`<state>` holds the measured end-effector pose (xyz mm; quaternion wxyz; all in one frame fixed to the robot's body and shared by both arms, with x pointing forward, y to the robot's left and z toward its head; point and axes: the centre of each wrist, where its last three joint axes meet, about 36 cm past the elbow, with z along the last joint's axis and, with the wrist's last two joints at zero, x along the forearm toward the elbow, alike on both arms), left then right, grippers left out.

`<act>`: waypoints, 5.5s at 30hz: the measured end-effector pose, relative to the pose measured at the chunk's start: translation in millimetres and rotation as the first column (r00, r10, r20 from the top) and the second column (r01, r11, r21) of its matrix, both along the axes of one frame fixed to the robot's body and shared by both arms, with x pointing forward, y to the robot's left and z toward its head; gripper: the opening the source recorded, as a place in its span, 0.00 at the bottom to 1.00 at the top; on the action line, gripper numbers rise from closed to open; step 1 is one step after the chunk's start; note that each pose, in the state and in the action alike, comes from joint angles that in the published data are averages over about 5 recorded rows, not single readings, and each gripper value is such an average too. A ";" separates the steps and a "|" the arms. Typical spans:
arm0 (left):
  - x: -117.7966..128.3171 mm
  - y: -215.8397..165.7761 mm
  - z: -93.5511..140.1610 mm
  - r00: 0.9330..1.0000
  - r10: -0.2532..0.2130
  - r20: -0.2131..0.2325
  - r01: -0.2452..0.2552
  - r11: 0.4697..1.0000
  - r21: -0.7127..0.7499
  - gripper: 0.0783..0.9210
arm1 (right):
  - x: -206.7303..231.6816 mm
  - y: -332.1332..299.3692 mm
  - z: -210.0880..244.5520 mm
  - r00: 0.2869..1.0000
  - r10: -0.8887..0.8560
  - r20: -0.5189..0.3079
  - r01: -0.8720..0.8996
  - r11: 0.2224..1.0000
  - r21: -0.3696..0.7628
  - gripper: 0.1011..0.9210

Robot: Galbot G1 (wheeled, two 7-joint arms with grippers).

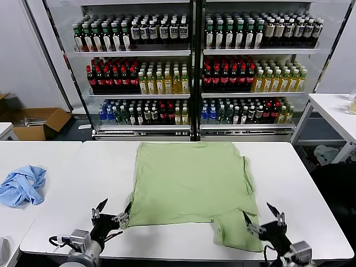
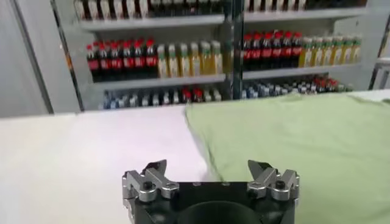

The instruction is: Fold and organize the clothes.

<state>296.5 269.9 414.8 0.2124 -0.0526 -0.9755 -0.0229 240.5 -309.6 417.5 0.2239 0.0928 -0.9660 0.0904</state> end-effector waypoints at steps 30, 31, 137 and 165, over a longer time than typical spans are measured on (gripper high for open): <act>-5.6 -8.5 -29.6 0.990 0.046 -0.132 -0.045 0.999 0.009 0.80 | -14.9 4.1 -27.3 0.991 -0.049 -0.125 0.060 0.994 0.089 0.68; -6.0 -9.2 -30.1 0.990 0.045 -0.132 -0.044 0.999 0.010 0.75 | -14.4 4.4 -27.4 0.991 -0.050 -0.128 0.062 0.994 0.093 0.64; 115.4 39.4 -44.0 0.998 -0.064 0.006 0.064 0.998 -0.017 0.38 | 137.6 20.8 0.5 1.000 -0.019 0.016 0.017 0.994 0.110 0.37; 68.6 29.3 -31.5 0.992 -0.012 -0.122 0.015 0.999 0.029 0.58 | 97.3 23.7 -21.2 0.996 -0.069 -0.061 0.075 0.991 0.108 0.54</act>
